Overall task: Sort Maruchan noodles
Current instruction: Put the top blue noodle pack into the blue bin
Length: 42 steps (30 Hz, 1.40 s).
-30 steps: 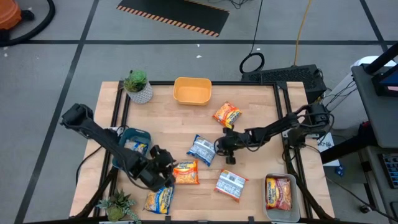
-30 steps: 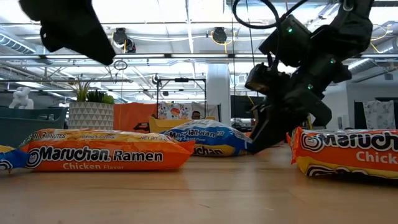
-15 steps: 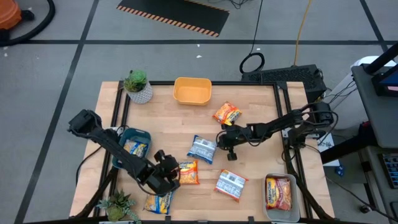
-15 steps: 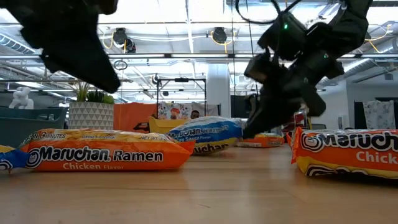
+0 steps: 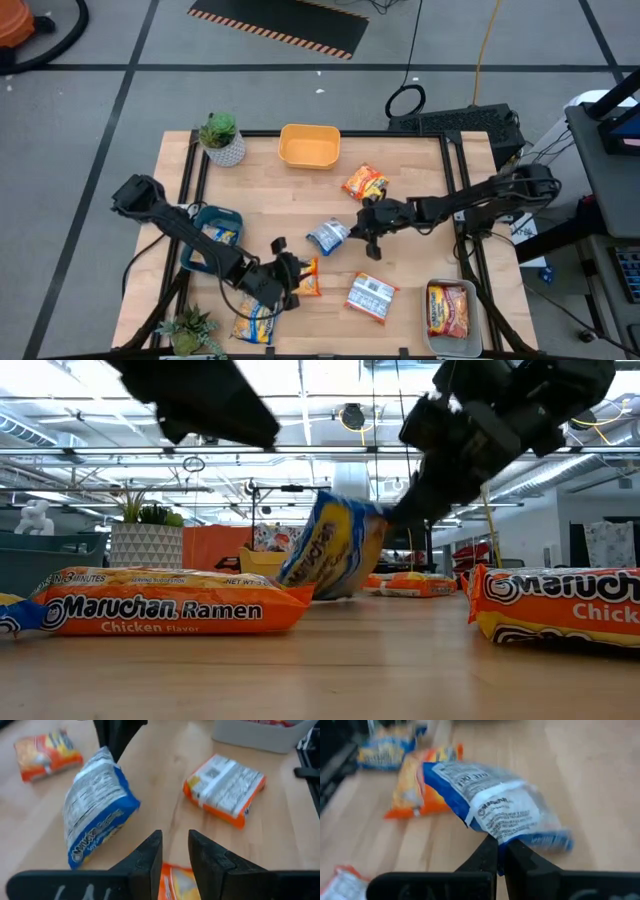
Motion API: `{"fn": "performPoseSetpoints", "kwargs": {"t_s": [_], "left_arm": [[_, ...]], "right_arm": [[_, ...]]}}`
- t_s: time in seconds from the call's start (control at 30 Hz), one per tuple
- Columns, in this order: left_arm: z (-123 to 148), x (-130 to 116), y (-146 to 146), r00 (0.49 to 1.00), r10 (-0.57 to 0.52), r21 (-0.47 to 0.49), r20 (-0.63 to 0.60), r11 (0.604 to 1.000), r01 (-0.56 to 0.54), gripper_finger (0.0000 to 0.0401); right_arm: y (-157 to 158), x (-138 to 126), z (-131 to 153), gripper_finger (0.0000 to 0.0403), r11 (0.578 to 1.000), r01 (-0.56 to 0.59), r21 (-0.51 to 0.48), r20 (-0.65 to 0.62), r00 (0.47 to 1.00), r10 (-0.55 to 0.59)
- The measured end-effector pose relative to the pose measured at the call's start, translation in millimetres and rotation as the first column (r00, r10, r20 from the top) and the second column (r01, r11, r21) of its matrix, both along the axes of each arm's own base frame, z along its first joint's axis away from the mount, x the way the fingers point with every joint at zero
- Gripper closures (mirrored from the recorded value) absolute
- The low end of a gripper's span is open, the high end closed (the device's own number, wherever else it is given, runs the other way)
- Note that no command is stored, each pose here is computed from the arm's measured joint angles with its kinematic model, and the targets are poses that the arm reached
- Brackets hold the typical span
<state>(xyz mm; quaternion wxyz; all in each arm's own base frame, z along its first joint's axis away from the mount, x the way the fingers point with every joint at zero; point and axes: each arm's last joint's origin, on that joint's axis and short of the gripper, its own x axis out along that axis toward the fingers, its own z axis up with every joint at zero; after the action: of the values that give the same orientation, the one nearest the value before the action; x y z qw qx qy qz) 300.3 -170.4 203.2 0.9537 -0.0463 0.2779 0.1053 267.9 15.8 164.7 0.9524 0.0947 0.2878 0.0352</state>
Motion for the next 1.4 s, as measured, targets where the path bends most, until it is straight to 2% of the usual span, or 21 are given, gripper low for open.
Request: {"fn": "performPoseSetpoints", "kwargs": {"t_s": [0.1,0.2,0.37,0.47,0.7,0.93,1.07,1.4], "left_arm": [[2,6,8,1.0,0.002,0.029,0.014,1.0,-0.003,0.0268],[3,11,16,1.0,0.021,0.053,0.021,0.998,-0.022,0.0215],[5,16,29,0.993,0.107,0.183,0.056,0.976,-0.116,0.0118],[8,22,40,0.987,0.138,0.231,0.081,0.961,-0.153,0.0086],[3,40,61,0.993,0.098,0.204,0.07,0.973,-0.11,0.0075],[-17,49,70,0.993,0.119,0.2,0.027,0.972,-0.122,0.0075],[-32,58,68,0.999,0.046,0.128,0.015,0.991,-0.047,0.0075],[-52,81,65,0.982,0.012,0.148,0.19,0.988,-0.041,0.0087]], "right_arm": [[-9,-4,18,0.0401,0.998,0.06,0.02,0.079,0.995,-0.062],[-14,-12,30,0.0401,0.995,0.092,0.025,0.093,0.991,-0.094],[-16,-23,45,0.0401,0.995,0.097,0.028,0.119,0.988,-0.1],[-16,-28,52,0.0401,0.995,0.098,0.03,0.139,0.985,-0.101],[-10,-37,60,0.0401,0.996,0.076,0.037,0.142,0.987,-0.08],[2,-40,59,0.0401,0.998,0.03,0.048,0.118,0.992,-0.035],[8,-42,60,0.0401,0.999,0.004,0.052,0.119,0.993,-0.011],[10,-60,86,0.0401,0.998,-0.025,0.058,0.249,0.968,0.01]]}}
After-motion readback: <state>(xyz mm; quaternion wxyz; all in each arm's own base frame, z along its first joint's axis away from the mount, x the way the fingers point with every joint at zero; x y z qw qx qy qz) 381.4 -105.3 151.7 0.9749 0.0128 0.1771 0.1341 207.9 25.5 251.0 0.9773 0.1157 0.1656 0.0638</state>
